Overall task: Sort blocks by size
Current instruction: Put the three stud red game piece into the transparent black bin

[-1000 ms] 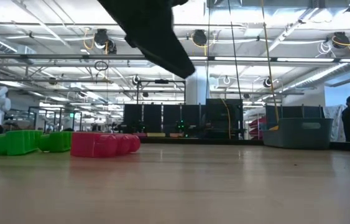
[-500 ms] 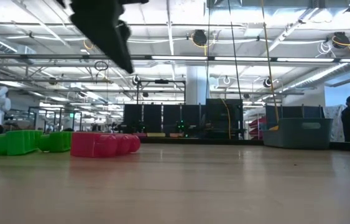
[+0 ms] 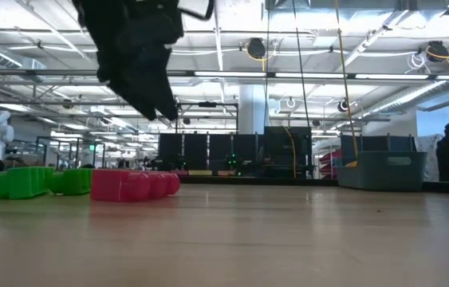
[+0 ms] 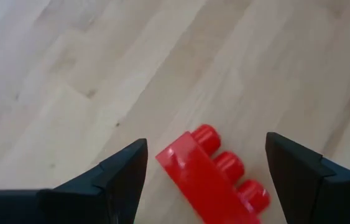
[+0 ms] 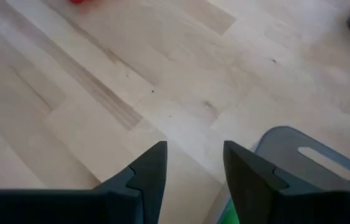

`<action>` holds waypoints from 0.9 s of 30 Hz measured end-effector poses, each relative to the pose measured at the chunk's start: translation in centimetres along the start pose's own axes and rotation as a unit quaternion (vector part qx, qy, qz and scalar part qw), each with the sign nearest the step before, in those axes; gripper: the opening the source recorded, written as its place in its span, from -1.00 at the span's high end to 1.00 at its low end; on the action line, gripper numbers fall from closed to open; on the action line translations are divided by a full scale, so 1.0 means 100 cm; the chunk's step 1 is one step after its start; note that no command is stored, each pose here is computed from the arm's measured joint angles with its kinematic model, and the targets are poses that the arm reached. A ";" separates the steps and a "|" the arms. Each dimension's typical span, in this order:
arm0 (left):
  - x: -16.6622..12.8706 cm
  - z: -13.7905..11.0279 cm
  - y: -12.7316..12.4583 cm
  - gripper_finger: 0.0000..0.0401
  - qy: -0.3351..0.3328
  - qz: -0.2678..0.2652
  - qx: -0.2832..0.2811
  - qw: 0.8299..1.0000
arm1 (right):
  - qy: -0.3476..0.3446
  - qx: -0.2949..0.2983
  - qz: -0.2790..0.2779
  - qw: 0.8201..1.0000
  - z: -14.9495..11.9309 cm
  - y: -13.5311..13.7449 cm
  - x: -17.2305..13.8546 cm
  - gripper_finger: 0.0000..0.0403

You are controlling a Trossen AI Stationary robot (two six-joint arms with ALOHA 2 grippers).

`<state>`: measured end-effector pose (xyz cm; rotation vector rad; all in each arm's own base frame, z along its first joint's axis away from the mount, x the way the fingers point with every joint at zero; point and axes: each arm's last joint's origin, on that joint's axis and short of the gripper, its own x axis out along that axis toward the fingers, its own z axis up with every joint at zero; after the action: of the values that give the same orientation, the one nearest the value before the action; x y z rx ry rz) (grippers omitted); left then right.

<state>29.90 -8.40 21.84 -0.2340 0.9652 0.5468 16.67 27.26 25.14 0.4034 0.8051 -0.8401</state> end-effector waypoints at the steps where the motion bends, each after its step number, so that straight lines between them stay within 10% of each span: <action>1: 0.004 -0.001 0.001 -0.36 -0.004 -0.002 -0.016 1.000 | 0.000 -0.003 0.000 1.000 0.000 0.000 0.000 0.29; 27: 0.047 -0.040 0.019 -0.82 0.010 -0.016 -0.127 0.992 | -0.029 -0.044 0.018 0.998 0.010 0.000 -0.001 0.29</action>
<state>28.16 -6.92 15.81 -0.4830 0.9098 0.6391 17.08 26.73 25.83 0.3130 0.7765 -0.7763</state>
